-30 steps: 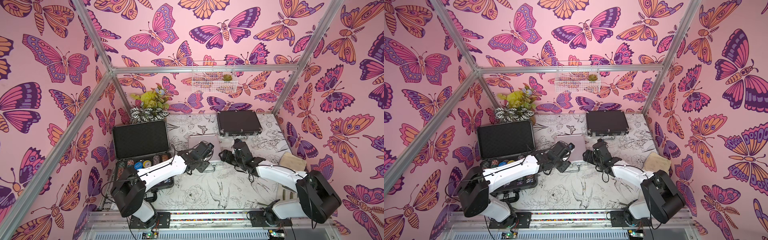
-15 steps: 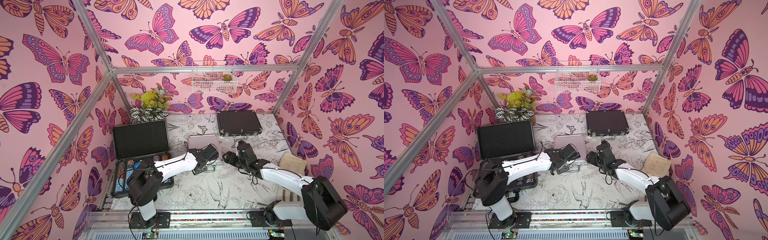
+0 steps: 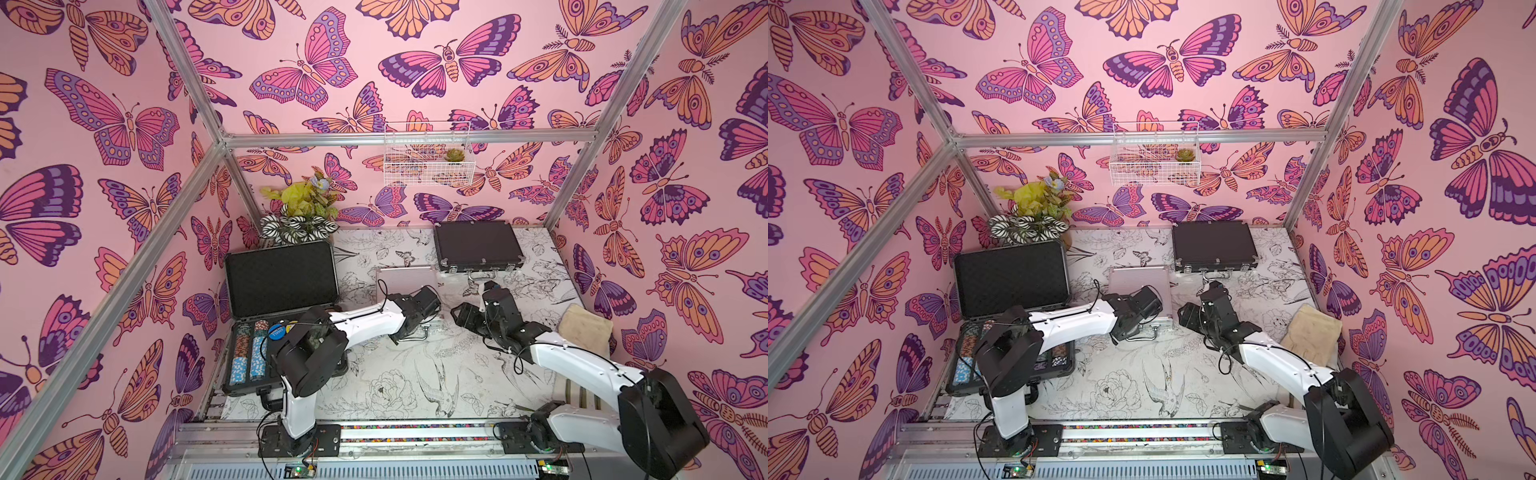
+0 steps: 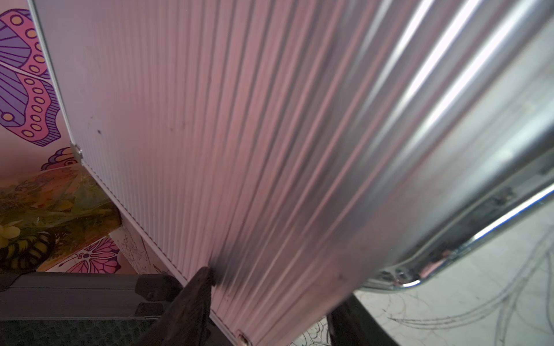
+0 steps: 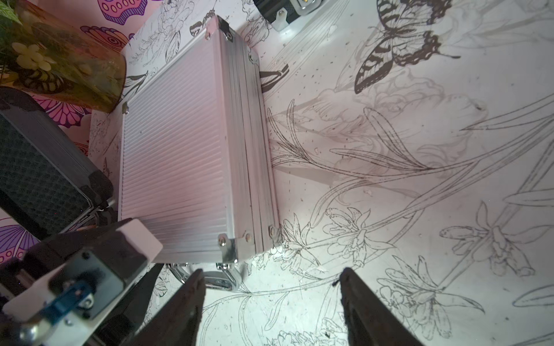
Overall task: Close the poker set cases
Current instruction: Move the poker set case to the center of the board.
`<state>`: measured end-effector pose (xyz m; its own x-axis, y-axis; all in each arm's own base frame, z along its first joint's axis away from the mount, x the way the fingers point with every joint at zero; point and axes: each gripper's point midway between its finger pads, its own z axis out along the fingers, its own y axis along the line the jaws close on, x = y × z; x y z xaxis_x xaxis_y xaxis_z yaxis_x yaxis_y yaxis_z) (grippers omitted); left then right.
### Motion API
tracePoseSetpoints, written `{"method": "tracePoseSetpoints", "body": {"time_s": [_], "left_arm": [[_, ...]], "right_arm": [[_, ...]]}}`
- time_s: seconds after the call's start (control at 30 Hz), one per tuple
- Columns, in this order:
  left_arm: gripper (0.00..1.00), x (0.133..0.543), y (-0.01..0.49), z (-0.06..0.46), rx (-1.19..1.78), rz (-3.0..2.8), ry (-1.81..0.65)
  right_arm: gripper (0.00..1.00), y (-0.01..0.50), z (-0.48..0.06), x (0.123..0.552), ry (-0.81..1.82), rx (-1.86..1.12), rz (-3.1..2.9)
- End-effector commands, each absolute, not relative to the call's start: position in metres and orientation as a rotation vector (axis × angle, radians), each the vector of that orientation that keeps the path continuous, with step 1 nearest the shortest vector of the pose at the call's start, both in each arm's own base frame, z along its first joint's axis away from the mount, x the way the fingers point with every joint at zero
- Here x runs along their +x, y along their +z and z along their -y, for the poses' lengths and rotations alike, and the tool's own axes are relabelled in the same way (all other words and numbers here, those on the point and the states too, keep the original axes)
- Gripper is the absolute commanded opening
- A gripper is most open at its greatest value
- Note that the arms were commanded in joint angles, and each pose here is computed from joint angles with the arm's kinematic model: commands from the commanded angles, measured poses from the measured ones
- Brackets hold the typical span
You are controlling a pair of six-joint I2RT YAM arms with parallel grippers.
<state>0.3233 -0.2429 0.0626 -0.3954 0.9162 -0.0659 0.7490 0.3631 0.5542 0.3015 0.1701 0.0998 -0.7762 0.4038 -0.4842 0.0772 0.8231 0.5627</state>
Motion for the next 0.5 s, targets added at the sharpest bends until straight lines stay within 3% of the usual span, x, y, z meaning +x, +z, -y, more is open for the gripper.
{"method": "tracePoseSetpoints", "body": {"time_s": [0.0, 0.47], "left_arm": [[0.59, 0.349, 0.058, 0.245, 1.301, -2.297, 0.619], [0.58, 0.402, 0.050, 0.249, 1.148, -2.333, 0.586]], "right_arm": [[0.72, 0.098, -0.163, 0.300, 0.665, 0.345, -2.395], [0.72, 0.097, -0.168, 0.297, 0.682, 0.311, -2.429]]}}
